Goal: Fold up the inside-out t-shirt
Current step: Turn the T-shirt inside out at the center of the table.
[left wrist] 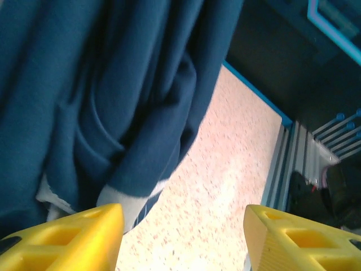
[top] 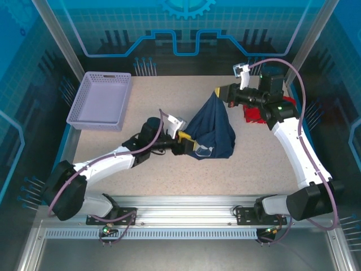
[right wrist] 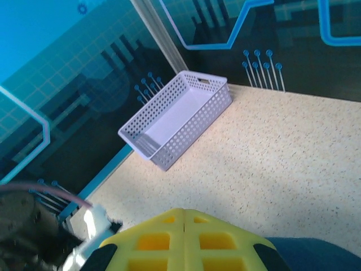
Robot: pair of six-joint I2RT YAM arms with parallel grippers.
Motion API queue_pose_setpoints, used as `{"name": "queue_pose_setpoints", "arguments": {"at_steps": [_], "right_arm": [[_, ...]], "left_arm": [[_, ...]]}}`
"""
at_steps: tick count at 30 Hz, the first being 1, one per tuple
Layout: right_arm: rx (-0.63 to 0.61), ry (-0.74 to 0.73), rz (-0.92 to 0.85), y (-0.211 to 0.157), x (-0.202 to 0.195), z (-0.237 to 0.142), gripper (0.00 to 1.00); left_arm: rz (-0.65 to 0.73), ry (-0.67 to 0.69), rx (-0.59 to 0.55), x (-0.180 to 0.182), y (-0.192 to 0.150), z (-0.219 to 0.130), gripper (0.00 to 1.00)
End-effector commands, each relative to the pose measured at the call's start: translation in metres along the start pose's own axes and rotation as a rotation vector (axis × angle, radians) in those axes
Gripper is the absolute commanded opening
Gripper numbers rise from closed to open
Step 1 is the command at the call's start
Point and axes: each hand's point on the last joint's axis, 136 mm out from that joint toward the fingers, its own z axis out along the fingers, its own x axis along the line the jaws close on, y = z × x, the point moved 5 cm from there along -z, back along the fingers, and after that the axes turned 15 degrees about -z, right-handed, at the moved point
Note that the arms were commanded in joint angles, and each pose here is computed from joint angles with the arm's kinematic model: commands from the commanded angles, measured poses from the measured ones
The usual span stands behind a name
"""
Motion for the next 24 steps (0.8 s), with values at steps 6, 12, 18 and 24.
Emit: {"name": "queue_pose_setpoints", "arguments": {"at_steps": [6,12,18,24], "right_arm": [[0.002,0.063,-0.021,-0.002,0.003,0.002,0.00],[0.014,0.059,-0.019,-0.008,0.003,0.002,0.00],[0.158,-0.207,-0.062,-0.042,-0.017,-0.007,0.00],[0.268,-0.369,-0.177,-0.059,-0.016,0.003,0.13]], "left_arm": [[0.032,0.025,0.012,0.001,0.046,0.038,0.61],[0.032,0.027,0.020,0.005,0.070,0.064,0.39],[-0.057,-0.078,-0.085,-0.044,0.106,0.017,0.00],[-0.248,-0.148,-0.166,-0.091,0.120,-0.037,0.00]]}}
